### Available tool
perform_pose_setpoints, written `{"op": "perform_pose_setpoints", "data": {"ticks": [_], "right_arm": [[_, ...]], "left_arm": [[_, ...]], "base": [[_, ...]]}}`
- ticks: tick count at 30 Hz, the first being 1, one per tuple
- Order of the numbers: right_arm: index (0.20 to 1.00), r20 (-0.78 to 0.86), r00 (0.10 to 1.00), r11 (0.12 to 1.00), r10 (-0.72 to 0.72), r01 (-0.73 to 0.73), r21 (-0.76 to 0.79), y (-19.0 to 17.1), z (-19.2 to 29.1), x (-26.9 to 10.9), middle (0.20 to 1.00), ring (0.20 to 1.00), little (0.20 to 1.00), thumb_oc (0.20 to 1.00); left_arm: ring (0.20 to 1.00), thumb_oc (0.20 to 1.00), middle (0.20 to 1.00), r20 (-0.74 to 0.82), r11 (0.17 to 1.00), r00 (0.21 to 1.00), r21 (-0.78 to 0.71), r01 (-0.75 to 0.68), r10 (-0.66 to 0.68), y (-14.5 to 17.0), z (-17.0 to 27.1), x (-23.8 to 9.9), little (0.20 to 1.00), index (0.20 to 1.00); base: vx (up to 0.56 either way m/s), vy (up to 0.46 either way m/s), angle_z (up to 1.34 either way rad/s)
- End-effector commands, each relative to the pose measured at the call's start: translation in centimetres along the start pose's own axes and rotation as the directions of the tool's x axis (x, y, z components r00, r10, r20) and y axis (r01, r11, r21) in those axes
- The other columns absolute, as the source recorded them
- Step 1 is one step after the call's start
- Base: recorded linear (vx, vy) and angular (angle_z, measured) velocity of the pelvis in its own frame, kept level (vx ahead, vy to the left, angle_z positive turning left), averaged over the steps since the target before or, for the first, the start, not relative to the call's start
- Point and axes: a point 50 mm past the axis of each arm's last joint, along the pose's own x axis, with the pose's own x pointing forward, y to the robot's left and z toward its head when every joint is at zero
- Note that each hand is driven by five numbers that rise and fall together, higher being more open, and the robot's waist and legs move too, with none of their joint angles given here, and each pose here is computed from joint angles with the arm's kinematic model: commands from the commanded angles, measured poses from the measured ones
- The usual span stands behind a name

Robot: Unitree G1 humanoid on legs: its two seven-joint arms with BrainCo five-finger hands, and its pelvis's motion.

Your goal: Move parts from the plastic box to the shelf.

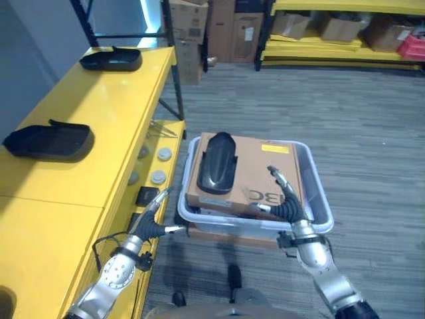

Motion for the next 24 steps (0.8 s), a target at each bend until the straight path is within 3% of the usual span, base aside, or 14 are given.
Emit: {"op": "perform_pose_setpoints", "data": {"ticks": [1,5,13,24], "right_arm": [[1.0,0.113,0.988,0.994,-0.104,0.108,-0.033,-1.2,1.8,2.6,1.0,1.0,1.0,1.0],[1.0,0.09,0.977,0.976,-0.195,0.202,-0.078,-1.9,1.5,5.0,1.0,1.0,1.0,1.0],[1.0,0.017,0.939,0.927,-0.343,0.341,-0.157,-3.6,0.3,8.2,1.0,1.0,1.0,1.0],[1.0,-0.098,0.867,0.855,-0.488,0.453,-0.25,-5.3,-1.8,9.7,1.0,1.0,1.0,1.0]], "left_arm": [[1.0,1.0,1.0,0.049,0.999,0.998,-0.045,-0.023,0.025,0.6,0.8,1.3,1.0,1.0],[1.0,1.0,1.0,-0.094,0.995,0.995,-0.095,0.009,-0.018,-1.3,-1.8,0.9,1.0,1.0],[1.0,1.0,1.0,-0.226,0.995,0.972,-0.084,0.052,-0.07,-2.4,-4.2,0.4,1.0,1.0],[1.0,1.0,1.0,-0.413,0.993,0.911,-0.107,-0.044,-0.004,-2.6,-7.8,-1.4,1.0,1.0]], "base": [[0.01,-0.059,0.24],[-0.03,-0.091,0.26],[-0.05,-0.08,0.29],[-0.03,-0.05,0.1]]}}
